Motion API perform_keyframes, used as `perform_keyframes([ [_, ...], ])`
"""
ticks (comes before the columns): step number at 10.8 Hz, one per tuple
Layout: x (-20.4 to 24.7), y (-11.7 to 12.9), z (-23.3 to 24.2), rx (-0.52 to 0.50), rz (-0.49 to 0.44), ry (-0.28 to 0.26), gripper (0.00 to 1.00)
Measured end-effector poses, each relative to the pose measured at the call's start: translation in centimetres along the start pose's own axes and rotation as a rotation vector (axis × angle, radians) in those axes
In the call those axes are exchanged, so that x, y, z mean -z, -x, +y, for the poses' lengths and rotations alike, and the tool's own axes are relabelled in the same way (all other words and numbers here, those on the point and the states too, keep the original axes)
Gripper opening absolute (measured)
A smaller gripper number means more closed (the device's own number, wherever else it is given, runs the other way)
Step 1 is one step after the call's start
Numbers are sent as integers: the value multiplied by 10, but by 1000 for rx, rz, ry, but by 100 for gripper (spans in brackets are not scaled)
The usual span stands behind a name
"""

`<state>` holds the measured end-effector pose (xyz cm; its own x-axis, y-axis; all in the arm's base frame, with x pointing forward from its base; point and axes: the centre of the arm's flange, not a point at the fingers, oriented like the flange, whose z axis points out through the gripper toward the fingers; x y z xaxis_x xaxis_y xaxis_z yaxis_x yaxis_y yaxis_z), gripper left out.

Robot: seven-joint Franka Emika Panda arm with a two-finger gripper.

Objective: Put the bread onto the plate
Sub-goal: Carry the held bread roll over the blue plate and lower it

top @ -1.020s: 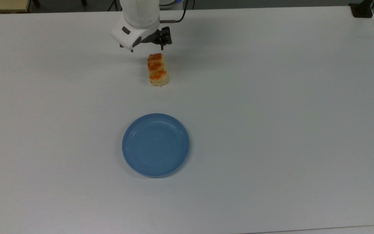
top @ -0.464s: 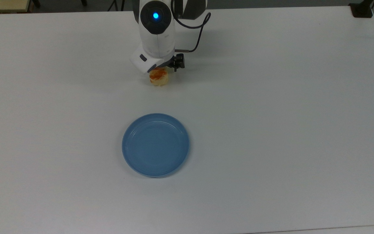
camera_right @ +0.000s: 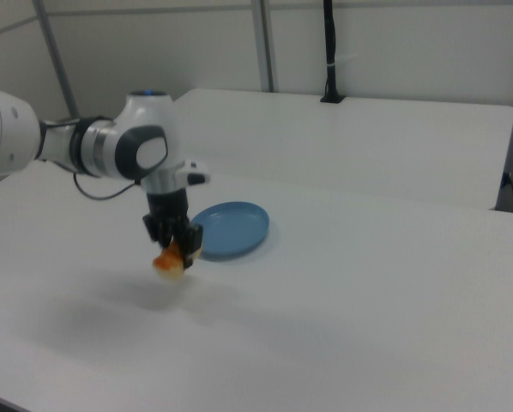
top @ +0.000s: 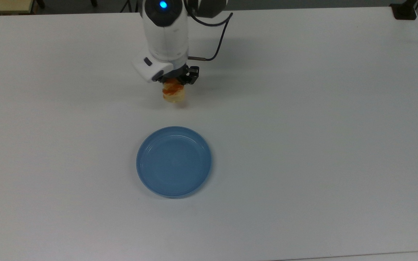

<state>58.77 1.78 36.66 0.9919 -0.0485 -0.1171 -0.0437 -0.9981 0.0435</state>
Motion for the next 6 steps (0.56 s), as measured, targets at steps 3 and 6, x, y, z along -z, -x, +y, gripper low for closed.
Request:
perform_keyframes([
  [3,71,-33,25,-66,142,-19,50],
  [6,67,-87,27,-123,216,-38,50],
])
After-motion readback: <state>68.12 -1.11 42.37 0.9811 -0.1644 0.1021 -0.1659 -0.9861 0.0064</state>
